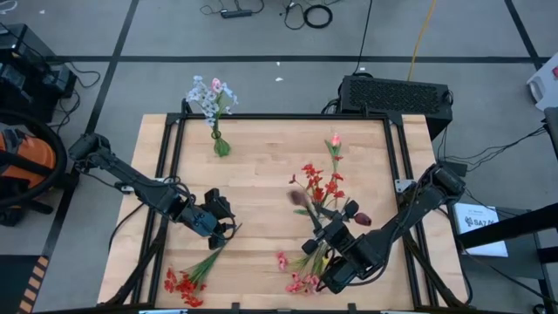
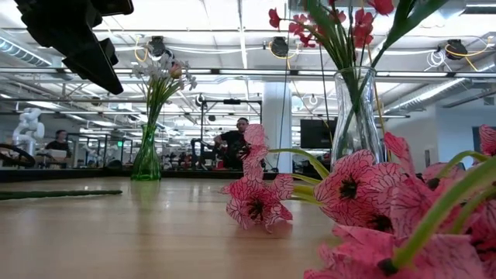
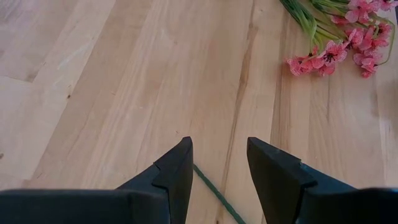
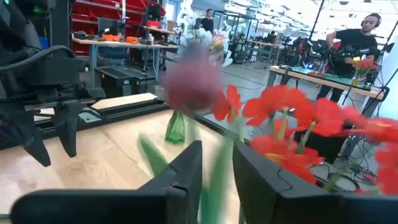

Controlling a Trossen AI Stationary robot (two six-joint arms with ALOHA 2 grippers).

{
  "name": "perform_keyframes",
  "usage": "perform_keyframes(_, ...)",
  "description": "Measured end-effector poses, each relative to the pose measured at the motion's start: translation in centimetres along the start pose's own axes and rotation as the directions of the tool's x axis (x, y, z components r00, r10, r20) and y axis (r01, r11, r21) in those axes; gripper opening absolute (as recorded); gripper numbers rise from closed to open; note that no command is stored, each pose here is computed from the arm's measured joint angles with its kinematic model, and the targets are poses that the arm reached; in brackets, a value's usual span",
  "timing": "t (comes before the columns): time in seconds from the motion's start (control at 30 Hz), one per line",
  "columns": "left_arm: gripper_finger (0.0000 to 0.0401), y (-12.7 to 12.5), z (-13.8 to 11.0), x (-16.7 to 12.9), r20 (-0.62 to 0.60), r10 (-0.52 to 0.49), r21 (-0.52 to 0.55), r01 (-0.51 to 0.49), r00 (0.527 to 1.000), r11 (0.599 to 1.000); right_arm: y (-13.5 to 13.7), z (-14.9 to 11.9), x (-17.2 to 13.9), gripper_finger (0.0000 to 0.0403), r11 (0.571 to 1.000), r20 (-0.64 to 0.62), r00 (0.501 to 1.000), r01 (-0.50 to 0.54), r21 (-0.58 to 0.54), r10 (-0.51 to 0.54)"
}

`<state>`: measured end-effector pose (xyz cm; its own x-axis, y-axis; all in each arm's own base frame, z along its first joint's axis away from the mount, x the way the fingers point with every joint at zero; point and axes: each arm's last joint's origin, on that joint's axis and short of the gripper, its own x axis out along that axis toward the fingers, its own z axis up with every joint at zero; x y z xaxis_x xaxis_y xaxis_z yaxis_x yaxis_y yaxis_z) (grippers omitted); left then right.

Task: Sort flowers into vase by color
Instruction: Put the red flower into the transparent vase, then put the pink flower into the green vase

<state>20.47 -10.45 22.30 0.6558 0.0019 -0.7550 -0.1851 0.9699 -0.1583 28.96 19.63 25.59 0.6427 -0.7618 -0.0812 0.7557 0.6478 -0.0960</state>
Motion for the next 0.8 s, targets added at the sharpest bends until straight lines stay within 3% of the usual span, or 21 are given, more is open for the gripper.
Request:
perform_keyframes(0.23, 0.0157, 0.0, 0.0, 0.0, -0.001, -0.002, 0.000, 0.002, 1.000, 1.000, -1.0, 2.0, -0.3, 0.0104, 0.999, 0.021, 1.000, -0.003, 0.036, 0.003)
perform_keyframes(0.53, 0.0157, 0.0, 0.0, 0.0, -0.002, -0.002, 0.000, 0.002, 1.000, 1.000, -4.3, 7.9, -1.0, 0.0098, 0.996, 0.013, 0.999, -0.048, 0.072, 0.047)
perform_keyframes(0.67, 0.0157, 0.0, 0.0, 0.0, 0.001, 0.001, 0.000, -0.001, 1.000, 1.000, -6.9, 10.3, -1.1, 0.0086, 0.980, -0.035, 0.992, -0.111, 0.164, 0.118)
perform_keyframes(0.8, 0.0157, 0.0, 0.0, 0.0, 0.005, 0.001, -0.001, -0.001, 1.000, 1.000, -9.5, 11.4, -0.7, 0.0062, 0.959, -0.066, 0.990, -0.106, 0.264, 0.128)
